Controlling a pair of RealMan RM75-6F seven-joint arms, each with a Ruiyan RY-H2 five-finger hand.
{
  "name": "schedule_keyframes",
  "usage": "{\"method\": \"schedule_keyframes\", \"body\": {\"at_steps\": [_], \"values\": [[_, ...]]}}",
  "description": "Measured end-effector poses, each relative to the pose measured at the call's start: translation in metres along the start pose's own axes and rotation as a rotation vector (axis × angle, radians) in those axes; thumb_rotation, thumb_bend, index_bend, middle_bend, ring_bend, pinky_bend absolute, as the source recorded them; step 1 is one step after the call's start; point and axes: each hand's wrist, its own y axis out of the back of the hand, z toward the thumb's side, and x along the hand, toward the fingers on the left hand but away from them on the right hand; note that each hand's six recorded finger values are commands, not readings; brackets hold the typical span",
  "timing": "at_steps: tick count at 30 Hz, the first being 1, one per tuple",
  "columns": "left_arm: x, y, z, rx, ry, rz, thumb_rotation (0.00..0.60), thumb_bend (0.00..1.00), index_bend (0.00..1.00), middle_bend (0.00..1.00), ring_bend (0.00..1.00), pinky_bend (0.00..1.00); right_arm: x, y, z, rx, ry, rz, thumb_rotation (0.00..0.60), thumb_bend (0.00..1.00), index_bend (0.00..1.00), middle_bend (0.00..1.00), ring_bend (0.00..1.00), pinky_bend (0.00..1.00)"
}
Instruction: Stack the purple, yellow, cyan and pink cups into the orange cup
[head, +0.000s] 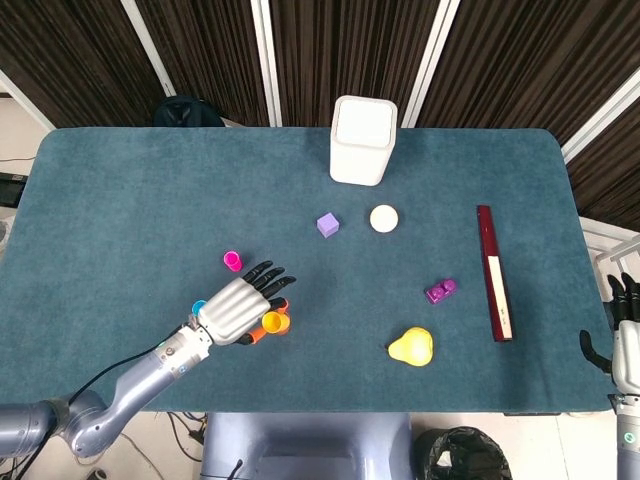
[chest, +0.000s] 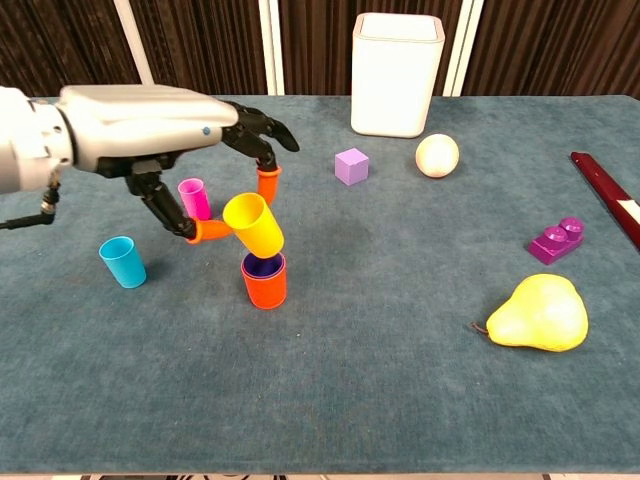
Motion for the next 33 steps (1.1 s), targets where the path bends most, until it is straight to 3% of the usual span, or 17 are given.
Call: {"method": "schedule_keyframes", "body": {"at_steps": [21,25,28,33], "values": [[0.015,-0.028,-0.007,0.056,0.028,-0.05,0.6,0.33,0.41,0.09,0.0,0.0,-0.001,0.0,-0.004,0.008,-0.016,-0.002,0.6,0.42,0.04,0.0,0.04,0.02],[0.015,-0.032,-0.008,0.077,0.031,-0.06,0.6,0.31,0.3,0.08,0.0,0.0,-0.001,0.001,-0.005,0.006,-0.02,-0.006,0.6,0.42,0.04,0.0,0.04,0.02],[0.014,-0.035,-0.01,0.095,0.037,-0.071,0.6,0.26,0.15,0.08,0.0,0.0,-0.001,0.002,-0.006,0.004,-0.024,-0.01,0.6,0.42,0.04,0.0,0.04,0.02],[0.011,-0.035,-0.009,0.131,0.05,-0.087,0.6,0.25,0.11,0.07,0.0,0.0,-0.001,0.004,-0.007,-0.002,-0.035,-0.017,0.6,0.42,0.04,0.0,0.04,0.02]]}}
